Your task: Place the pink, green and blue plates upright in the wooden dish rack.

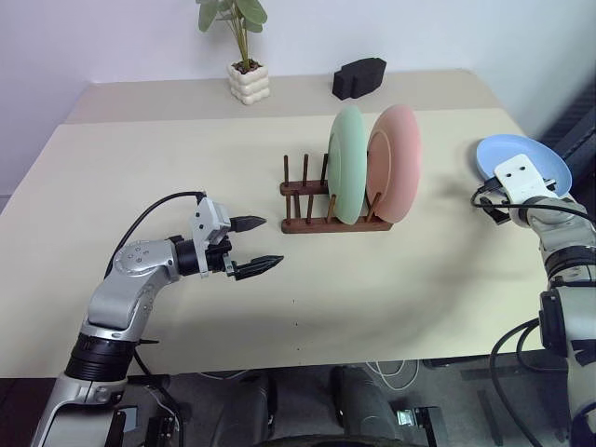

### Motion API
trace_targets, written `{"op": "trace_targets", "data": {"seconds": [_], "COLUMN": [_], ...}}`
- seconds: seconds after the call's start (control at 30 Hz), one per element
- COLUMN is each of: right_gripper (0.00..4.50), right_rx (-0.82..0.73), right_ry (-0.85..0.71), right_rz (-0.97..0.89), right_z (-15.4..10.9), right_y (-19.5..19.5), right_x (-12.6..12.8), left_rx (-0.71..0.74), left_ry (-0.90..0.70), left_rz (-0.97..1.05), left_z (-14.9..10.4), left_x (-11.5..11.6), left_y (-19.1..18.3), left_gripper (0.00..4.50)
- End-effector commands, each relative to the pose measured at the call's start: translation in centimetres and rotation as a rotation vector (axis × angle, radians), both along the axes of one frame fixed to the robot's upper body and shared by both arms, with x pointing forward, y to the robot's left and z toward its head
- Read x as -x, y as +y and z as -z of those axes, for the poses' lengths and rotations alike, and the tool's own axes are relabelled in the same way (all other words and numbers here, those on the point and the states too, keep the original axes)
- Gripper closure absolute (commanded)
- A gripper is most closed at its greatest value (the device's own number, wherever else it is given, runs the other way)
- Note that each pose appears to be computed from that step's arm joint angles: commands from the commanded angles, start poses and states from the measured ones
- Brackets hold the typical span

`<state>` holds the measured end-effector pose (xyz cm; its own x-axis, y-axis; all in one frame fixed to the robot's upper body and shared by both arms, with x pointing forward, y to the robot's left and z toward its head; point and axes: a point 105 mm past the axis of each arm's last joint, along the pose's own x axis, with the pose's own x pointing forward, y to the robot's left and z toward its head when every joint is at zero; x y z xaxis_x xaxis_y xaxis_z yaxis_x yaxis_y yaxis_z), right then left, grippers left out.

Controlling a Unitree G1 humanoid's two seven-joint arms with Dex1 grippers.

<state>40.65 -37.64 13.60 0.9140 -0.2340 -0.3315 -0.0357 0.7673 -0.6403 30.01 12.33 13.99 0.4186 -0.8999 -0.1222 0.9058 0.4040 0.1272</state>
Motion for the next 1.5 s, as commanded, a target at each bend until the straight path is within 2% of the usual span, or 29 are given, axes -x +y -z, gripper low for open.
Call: {"op": "trace_targets", "data": {"seconds": [0.03, 0.17, 0.2, 0.3, 0.6, 0.77, 0.87, 0.97, 1.07, 1.3, 1.4, 1.5], "right_gripper": [0.73, 2.39, 3.02, 4.44, 4.44, 4.44, 3.62, 2.11, 0.67, 0.67, 1.55, 3.0], "right_rx": [-0.006, -0.017, -0.015, -0.011, 0.059, 0.031, -0.027, -0.069, -0.04, -0.114, -0.118, -0.122], "right_ry": [-0.013, -0.023, -0.025, -0.033, -0.072, -0.083, -0.094, -0.1, -0.079, -0.083, -0.077, -0.074], "right_rz": [0.022, 0.061, 0.066, 0.07, 0.045, 0.044, 0.068, 0.061, 0.068, 0.115, 0.114, 0.107], "right_z": [-0.9, -1.0, -1.0, -1.1, -1.6, -1.7, -1.7, -1.7, -1.5, -1.6, -1.5, -1.4], "right_y": [0.0, -0.4, -0.4, -0.5, -0.6, -1.0, -1.3, -0.9, -0.8, -0.8, -0.6, -0.4], "right_x": [-0.4, -0.3, -0.3, -0.3, -0.3, 0.1, 0.2, 0.0, -0.1, -0.3, -0.4, -0.5], "left_rx": [0.007, 0.007, 0.007, 0.007, 0.006, 0.005, 0.005, 0.005, 0.005, 0.005, 0.004, 0.003], "left_ry": [-0.033, -0.033, -0.033, -0.033, -0.036, -0.034, -0.033, -0.035, -0.036, -0.037, -0.037, -0.036], "left_rz": [0.005, -0.008, -0.011, -0.017, -0.016, -0.007, 0.0, 0.005, 0.006, 0.002, -0.008, -0.018], "left_z": [-0.6, -0.6, -0.6, -0.6, -0.6, -0.6, -0.6, -0.7, -0.7, -0.7, -0.7, -0.6], "left_x": [0.4, 0.6, 0.6, 0.6, 0.5, 0.5, 0.4, 0.3, 0.3, 0.3, 0.4, 0.6], "left_y": [-0.1, 0.1, 0.1, 0.3, 0.2, 0.1, -0.1, -0.2, -0.2, -0.2, 0.0, 0.2], "left_gripper": [0.0, 0.0, 0.0, 0.0, 0.0, 0.0, 0.0, 0.0, 0.0, 0.0, 0.0, 0.0]}}
